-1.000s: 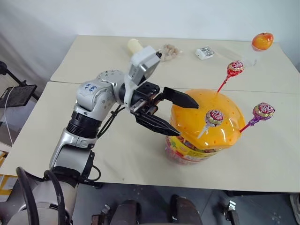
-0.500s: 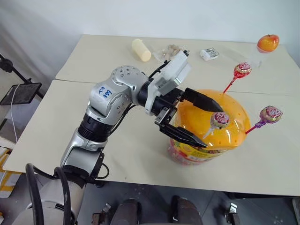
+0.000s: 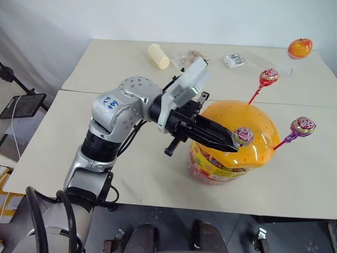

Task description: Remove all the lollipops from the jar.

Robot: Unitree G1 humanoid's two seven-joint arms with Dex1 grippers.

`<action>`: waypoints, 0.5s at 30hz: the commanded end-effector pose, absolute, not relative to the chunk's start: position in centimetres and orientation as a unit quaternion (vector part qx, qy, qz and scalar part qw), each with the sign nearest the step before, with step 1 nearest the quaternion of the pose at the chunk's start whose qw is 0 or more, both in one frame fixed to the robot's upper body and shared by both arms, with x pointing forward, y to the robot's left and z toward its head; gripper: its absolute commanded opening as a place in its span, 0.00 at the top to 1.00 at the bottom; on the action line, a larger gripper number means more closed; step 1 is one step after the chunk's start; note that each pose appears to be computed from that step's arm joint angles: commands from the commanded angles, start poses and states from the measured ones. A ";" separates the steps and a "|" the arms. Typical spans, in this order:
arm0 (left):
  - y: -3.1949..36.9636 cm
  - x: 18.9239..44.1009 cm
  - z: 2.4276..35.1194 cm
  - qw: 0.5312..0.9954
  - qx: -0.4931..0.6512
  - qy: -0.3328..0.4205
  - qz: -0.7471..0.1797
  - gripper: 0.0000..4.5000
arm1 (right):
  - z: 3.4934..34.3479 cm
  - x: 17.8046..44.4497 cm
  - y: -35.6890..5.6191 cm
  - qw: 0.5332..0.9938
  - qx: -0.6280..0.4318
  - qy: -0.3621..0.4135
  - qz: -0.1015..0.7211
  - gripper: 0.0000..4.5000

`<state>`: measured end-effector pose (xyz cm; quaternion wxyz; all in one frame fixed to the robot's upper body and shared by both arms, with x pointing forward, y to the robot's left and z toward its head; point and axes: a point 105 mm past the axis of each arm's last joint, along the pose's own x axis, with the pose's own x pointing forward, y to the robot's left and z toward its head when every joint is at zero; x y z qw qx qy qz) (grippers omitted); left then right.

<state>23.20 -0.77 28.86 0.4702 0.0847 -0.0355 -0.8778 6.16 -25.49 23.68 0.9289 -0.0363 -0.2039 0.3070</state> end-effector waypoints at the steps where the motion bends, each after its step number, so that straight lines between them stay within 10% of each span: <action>1: 1.3 22.0 30.4 0.409 0.052 -0.050 -0.909 1.00 | 24.2 6.4 -24.9 0.922 -0.040 -0.210 0.322 0.00; 15: 4.3 27.0 33.6 0.442 -0.173 -0.058 -0.878 1.00 | 25.5 9.1 -23.2 0.910 -0.030 -0.221 0.349 0.00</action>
